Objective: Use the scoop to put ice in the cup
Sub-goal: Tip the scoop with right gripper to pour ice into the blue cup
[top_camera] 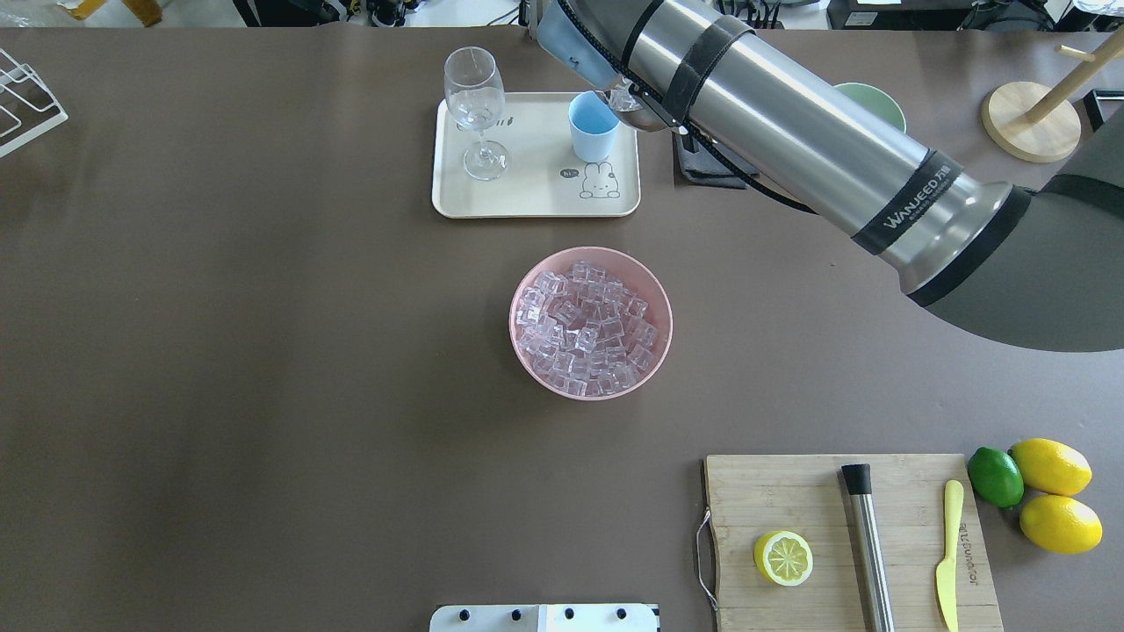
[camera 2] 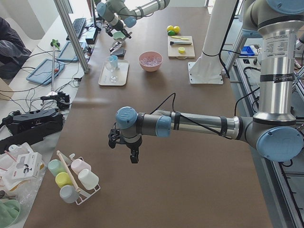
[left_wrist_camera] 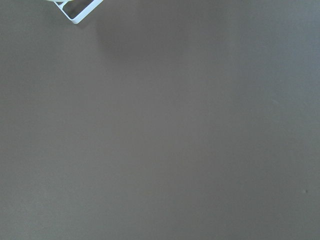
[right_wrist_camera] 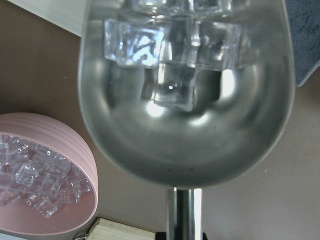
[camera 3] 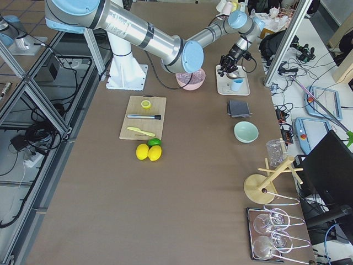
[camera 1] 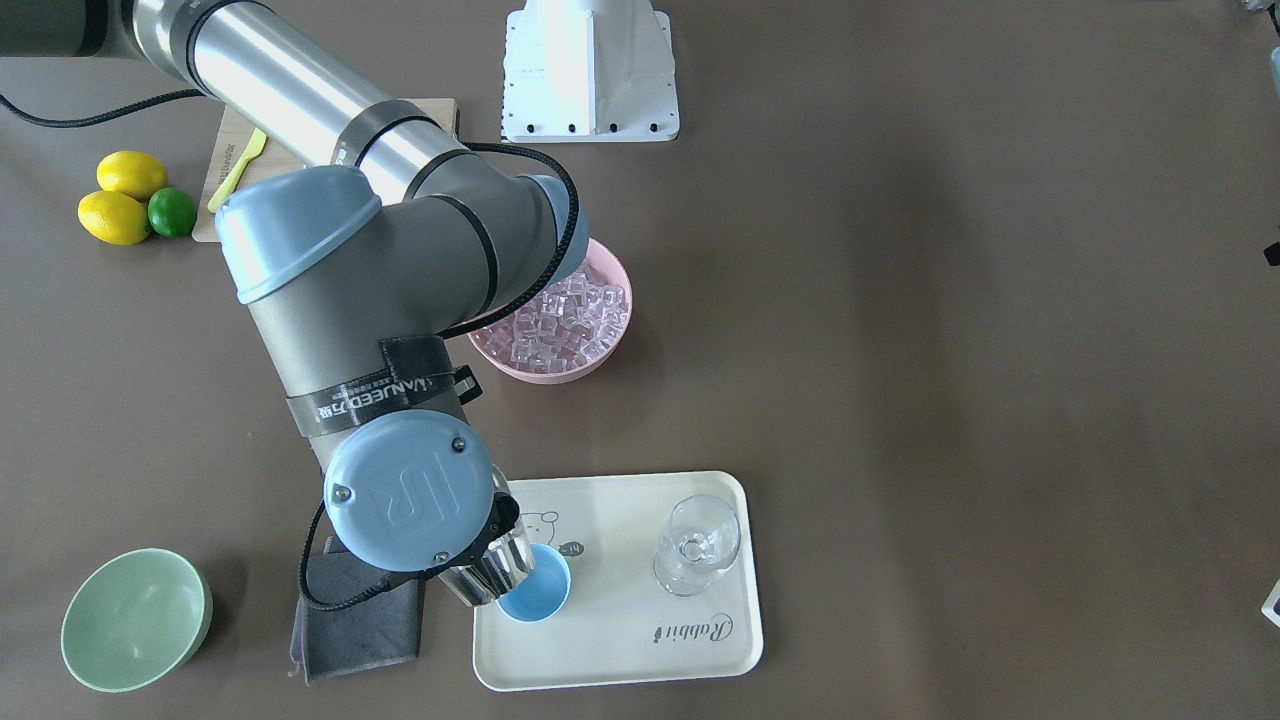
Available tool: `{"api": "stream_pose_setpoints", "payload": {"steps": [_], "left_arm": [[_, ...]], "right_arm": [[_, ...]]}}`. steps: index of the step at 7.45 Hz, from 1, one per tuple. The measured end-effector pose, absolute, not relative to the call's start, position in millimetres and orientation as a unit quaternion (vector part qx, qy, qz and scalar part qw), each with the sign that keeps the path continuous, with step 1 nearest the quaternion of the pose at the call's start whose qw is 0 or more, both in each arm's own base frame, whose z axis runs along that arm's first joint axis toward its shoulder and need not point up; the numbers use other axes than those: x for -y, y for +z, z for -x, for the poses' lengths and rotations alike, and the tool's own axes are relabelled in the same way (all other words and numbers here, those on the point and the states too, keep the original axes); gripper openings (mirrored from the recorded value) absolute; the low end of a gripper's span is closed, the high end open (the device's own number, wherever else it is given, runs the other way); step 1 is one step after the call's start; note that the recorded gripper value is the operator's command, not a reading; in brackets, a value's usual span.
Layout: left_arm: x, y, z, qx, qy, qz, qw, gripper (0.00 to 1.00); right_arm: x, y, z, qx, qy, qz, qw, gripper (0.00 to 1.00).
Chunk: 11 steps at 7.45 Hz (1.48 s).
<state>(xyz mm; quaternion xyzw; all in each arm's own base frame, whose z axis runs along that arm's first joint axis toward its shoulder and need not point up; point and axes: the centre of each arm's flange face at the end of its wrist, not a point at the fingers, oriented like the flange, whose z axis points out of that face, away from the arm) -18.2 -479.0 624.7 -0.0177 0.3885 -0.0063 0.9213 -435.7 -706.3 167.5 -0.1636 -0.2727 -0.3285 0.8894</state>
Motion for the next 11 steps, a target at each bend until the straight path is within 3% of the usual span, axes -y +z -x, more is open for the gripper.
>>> {"api": "stream_pose_setpoints", "payload": {"steps": [11], "left_arm": [[477.3, 647.8, 15.5, -0.389, -0.016, 0.042, 0.920, 0.99]], "right_arm": [[721.8, 162.6, 444.9, 0.255, -0.367, 0.229, 0.865, 0.00]]}}
